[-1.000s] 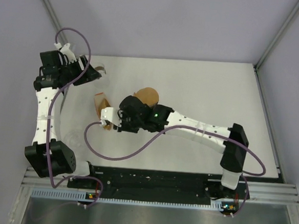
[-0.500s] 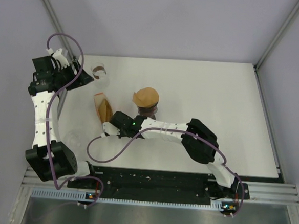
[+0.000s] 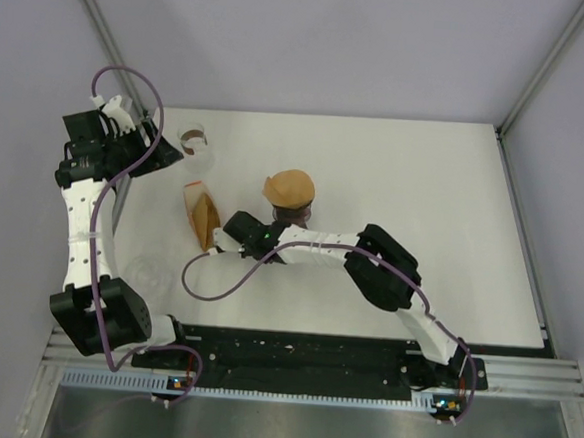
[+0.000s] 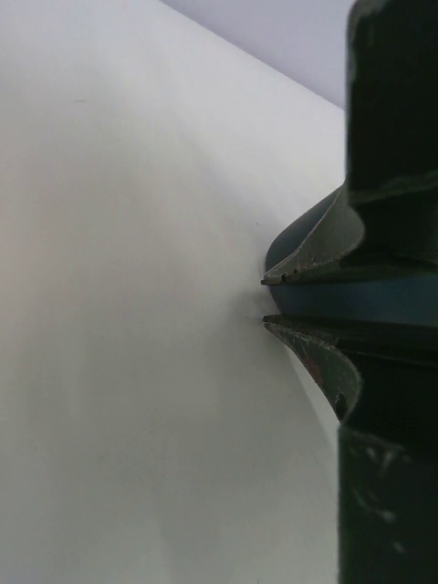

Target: Place the coffee filter in the dripper

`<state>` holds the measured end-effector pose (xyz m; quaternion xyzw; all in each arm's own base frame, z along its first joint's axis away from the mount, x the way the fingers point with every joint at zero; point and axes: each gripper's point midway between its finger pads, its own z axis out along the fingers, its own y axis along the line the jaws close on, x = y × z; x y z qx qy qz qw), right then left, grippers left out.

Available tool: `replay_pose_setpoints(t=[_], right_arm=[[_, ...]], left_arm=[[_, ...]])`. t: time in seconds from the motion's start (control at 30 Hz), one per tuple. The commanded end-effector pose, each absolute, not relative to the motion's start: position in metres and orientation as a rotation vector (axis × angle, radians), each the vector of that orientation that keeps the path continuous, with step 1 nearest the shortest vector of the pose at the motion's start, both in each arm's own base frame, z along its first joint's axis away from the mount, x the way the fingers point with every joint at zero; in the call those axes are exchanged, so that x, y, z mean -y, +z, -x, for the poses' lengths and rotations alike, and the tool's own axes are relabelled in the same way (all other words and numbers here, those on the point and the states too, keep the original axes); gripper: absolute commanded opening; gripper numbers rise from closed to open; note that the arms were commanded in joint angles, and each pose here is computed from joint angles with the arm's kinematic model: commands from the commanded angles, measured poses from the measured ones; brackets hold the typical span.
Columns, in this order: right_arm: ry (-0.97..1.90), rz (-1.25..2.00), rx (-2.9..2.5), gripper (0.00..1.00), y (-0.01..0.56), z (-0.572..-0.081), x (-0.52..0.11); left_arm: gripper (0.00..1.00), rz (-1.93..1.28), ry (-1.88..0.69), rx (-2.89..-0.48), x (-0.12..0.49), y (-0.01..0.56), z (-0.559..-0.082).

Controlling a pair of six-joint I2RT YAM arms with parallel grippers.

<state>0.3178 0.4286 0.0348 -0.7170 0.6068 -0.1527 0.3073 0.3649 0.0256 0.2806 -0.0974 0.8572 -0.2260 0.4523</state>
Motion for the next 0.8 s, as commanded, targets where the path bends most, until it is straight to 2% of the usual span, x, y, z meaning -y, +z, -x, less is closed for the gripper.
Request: replay_pose_setpoints(t=[0.0,0.2,0.43,0.77], right_arm=[[-0.461,1.784,-1.660,0.20,0.047,-0.343,-0.401],[-0.523,1.726,-1.731,0.20,0.042,-0.358,-0.357],[-0.657,1.600,-1.867,0.20,0.039,-0.381,-0.277],[-0.756,1.415,-2.036,0.20,0.034,-0.388,-0.185]], left_arm=[[0.73,0.191,-0.537,-2.058,-0.027,0.295,-0.369],[0.72,0.195,-0.529,-2.058,-0.030,0.294,-0.371],[0.72,0.205,-0.466,-2.082,-0.042,0.287,-0.380],[0.71,0.191,-0.298,-2.167,-0.066,0.268,-0.426]])
